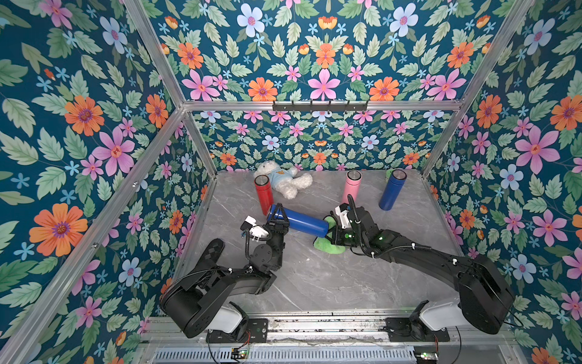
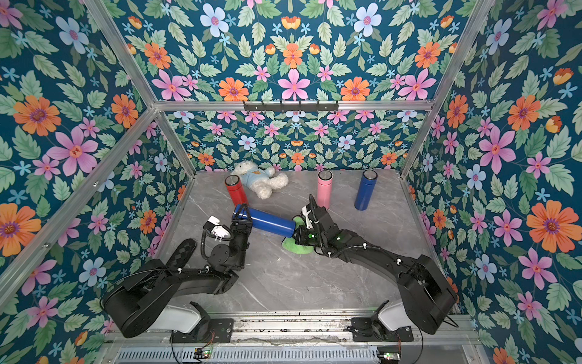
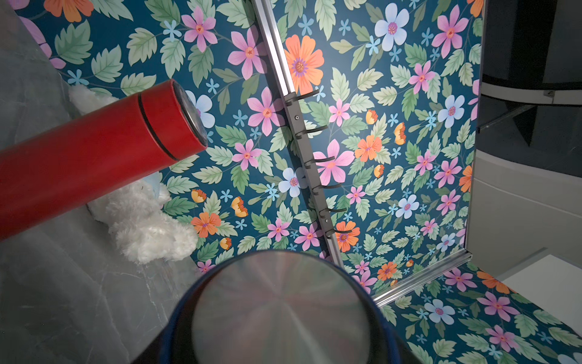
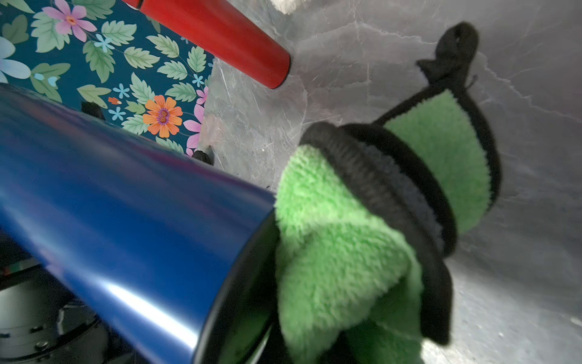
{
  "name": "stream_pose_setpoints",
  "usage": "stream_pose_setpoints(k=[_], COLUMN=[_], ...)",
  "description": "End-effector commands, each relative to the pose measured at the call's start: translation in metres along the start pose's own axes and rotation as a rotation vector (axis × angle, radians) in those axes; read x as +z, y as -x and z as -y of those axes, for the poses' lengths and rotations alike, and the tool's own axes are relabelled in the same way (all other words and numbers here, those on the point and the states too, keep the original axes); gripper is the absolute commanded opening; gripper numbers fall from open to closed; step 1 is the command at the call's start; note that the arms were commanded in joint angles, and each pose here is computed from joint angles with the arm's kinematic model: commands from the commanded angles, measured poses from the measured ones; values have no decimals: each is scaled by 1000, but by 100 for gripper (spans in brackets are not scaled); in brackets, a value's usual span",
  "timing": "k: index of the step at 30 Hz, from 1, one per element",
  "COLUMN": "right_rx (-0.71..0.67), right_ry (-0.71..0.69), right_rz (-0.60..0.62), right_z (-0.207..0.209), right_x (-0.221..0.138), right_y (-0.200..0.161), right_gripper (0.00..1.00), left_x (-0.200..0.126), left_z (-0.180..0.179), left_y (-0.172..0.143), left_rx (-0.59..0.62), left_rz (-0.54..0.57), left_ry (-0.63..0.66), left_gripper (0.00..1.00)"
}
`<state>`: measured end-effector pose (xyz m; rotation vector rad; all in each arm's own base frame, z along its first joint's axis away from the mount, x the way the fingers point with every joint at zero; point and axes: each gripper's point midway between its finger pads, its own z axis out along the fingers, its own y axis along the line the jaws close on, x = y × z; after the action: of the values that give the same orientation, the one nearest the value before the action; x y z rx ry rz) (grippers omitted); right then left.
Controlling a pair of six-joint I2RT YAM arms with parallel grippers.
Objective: Wipe the surface of the thermos
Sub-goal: Wipe the dirt from the surface of the thermos.
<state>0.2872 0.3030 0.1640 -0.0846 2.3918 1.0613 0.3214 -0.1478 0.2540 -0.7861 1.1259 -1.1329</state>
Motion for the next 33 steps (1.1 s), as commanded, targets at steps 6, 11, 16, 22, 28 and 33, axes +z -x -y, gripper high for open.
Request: stream_pose_setpoints(k=[6, 11, 16, 22, 28, 33], right_rx=[-60, -65, -60, -19, -19, -39], right_ry=[137, 158, 150, 149, 162, 168], right_rz=[92, 122, 119, 124, 145, 162], right_z=[-46, -54, -50, -37, -43, -54], right_x=[-38, -49, -41, -22, -24, -40], right_y=[25, 35, 36, 38, 52, 60], right_gripper=[0, 0, 0, 0, 0, 0], left_x=[-12, -13, -12, -9, -15, -19], left_z=[22, 22, 32, 48, 40, 33], left_y=[4, -3, -8, -13, -10, -14], left_rx=[-96, -55, -60, -73, -40, -9], left_rz=[-32, -69, -96, -126, -124, -147], left_ry=[-120, -133, -168, -220, -204, -192], left_gripper=[0, 0, 0, 0, 0, 0])
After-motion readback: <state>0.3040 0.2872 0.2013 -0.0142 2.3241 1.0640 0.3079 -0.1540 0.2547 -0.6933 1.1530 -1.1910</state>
